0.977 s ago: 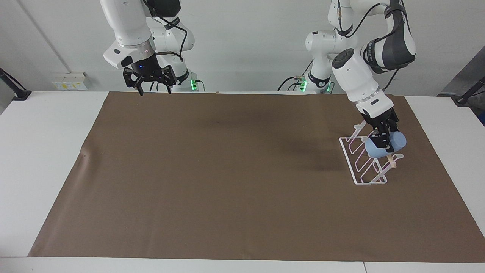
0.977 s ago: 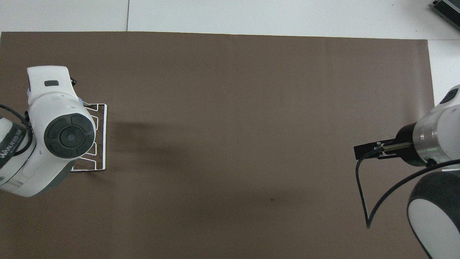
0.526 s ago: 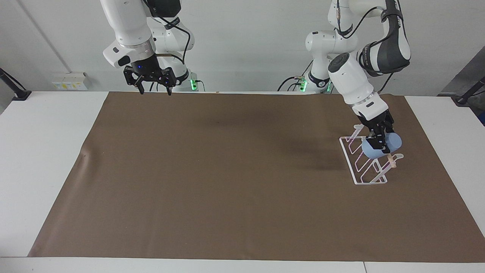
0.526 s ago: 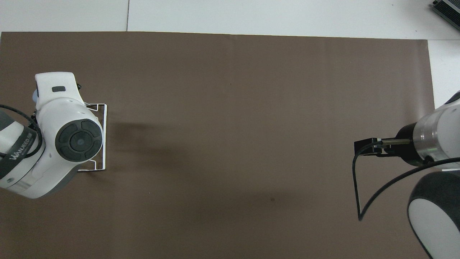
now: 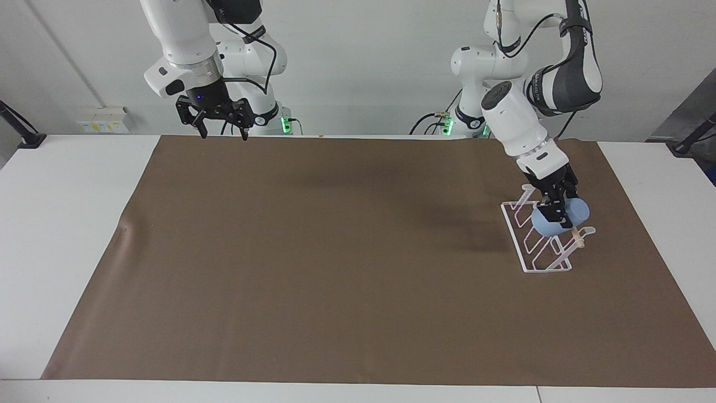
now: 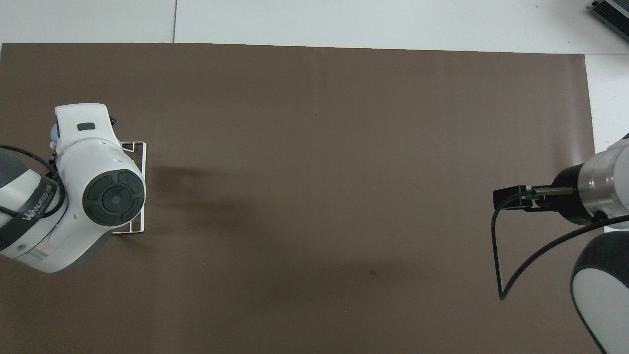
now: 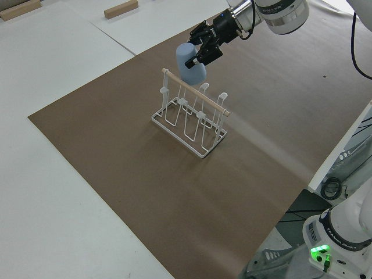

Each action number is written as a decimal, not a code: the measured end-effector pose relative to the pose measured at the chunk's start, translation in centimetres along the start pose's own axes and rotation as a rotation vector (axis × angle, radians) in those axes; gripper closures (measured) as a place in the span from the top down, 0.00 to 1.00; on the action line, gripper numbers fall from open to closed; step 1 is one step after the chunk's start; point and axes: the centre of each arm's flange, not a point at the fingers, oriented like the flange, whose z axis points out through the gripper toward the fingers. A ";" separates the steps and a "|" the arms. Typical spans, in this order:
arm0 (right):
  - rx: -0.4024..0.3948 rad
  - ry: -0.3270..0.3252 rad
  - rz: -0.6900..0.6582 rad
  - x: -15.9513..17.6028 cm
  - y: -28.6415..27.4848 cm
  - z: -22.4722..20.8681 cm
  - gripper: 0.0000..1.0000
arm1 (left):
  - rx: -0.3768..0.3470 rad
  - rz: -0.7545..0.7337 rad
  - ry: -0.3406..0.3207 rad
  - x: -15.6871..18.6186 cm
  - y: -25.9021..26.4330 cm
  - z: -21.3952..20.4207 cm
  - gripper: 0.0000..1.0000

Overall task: Hang cup on cup holder
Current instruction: 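Lower the cup onto the rack peg with the left gripper, then open the left gripper and draw it back from the hung cup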

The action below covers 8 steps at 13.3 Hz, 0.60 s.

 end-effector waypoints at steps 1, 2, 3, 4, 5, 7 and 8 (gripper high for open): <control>0.000 0.000 -0.013 0.1 0.9 0.0 1.00 | -0.001 0.001 -0.001 -0.1 0.0 0.1 0.73; 0.001 -0.001 -0.022 0.3 2.2 0.0 1.00 | -0.003 0.002 -0.001 -0.2 0.0 0.1 0.73; 0.003 -0.002 -0.026 0.4 3.8 0.1 1.00 | -0.003 0.003 -0.001 -0.2 0.0 0.1 0.73; 0.004 -0.003 -0.024 0.5 5.2 0.2 1.00 | -0.004 0.003 -0.001 -0.2 0.0 0.1 0.73; 0.005 -0.006 -0.021 0.6 5.8 0.3 1.00 | -0.004 0.004 -0.002 -0.3 0.0 0.1 0.73; 0.005 -0.011 -0.022 0.6 5.8 0.5 1.00 | -0.003 0.007 -0.004 -0.5 -0.1 0.2 0.93; 0.005 -0.014 -0.024 0.6 5.7 0.6 1.00 | -0.003 0.007 -0.004 -0.5 -0.1 0.2 1.00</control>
